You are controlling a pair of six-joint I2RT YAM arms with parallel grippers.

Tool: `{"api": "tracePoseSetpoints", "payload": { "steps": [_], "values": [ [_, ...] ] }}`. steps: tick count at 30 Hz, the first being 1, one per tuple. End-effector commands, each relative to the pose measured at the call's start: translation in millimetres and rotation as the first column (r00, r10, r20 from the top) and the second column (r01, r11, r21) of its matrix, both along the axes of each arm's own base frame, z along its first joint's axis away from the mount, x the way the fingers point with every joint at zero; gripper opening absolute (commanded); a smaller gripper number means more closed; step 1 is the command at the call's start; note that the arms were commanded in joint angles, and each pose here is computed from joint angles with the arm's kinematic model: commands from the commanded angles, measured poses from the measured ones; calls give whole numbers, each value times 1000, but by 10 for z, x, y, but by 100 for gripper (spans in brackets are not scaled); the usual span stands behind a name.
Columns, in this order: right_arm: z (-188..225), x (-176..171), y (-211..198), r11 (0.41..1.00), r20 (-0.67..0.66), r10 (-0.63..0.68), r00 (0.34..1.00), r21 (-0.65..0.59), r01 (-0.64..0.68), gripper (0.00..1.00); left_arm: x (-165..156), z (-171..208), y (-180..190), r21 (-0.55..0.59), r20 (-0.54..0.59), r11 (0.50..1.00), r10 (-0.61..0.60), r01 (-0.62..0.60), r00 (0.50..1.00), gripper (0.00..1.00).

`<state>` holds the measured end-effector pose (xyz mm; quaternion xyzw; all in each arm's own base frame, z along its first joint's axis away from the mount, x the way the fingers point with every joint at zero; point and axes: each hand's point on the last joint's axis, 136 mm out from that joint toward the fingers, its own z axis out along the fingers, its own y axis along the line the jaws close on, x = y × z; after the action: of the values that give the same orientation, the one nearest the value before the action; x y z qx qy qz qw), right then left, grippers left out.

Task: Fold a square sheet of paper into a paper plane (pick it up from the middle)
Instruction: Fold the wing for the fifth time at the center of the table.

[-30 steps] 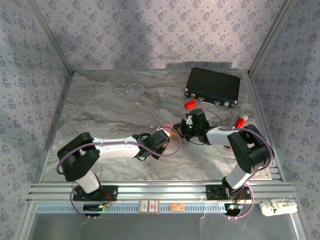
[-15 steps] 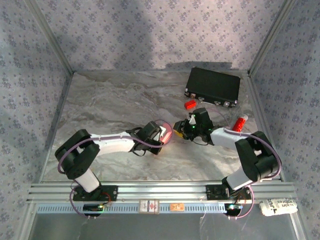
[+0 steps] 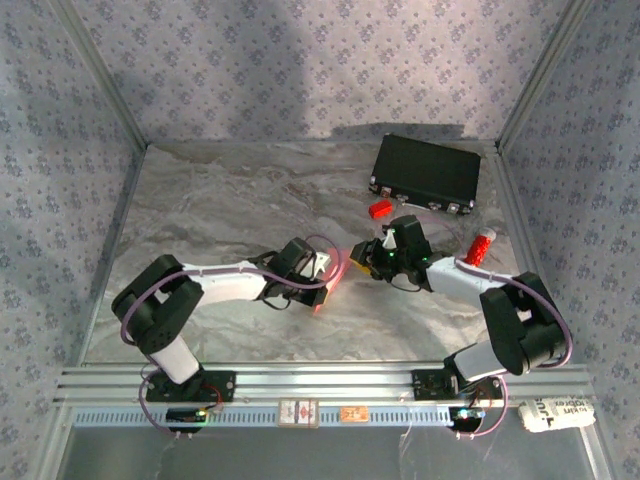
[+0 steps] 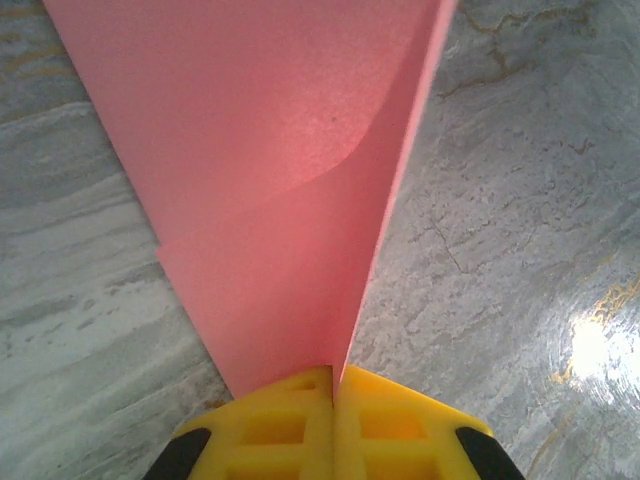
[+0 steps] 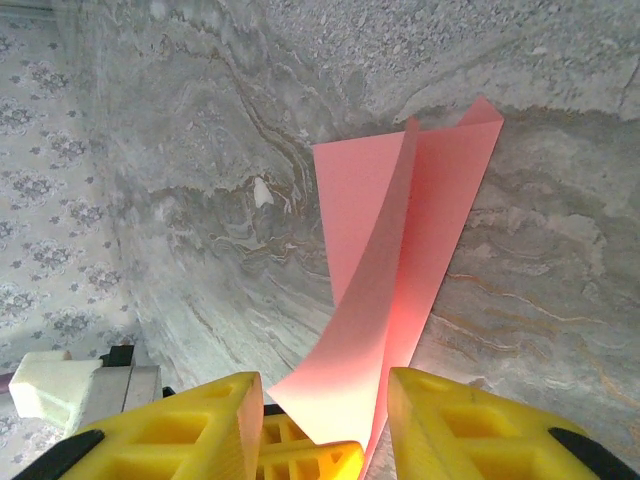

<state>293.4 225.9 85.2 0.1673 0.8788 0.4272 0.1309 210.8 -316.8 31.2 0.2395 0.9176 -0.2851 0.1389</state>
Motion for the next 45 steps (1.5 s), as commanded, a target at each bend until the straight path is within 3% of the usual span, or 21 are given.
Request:
{"api": "tracePoseSetpoints", "payload": {
  "steps": [1, 14, 25, 45],
  "values": [
    [-16, -42, -70, 1000, 1, -4, 1000, -22, 4, 39, -27, -35, -30, -24, -39, 1000, -5, 4, 999, 0],
    [-36, -62, -75, 1000, -2, 0, 1000, -24, 0, 39, -58, -145, -51, -54, -108, 998, 5, -10, 994, 0],
    [-62, -88, -63, 1000, 6, 14, 1000, -20, -14, 38, -16, -176, -33, -174, -215, 982, 38, -76, 976, 0],
    [-47, -110, 322, 982, 118, 185, 976, -42, -182, 21, -38, -113, -79, -341, -368, 927, 19, -154, 930, 0]
  ]
}}
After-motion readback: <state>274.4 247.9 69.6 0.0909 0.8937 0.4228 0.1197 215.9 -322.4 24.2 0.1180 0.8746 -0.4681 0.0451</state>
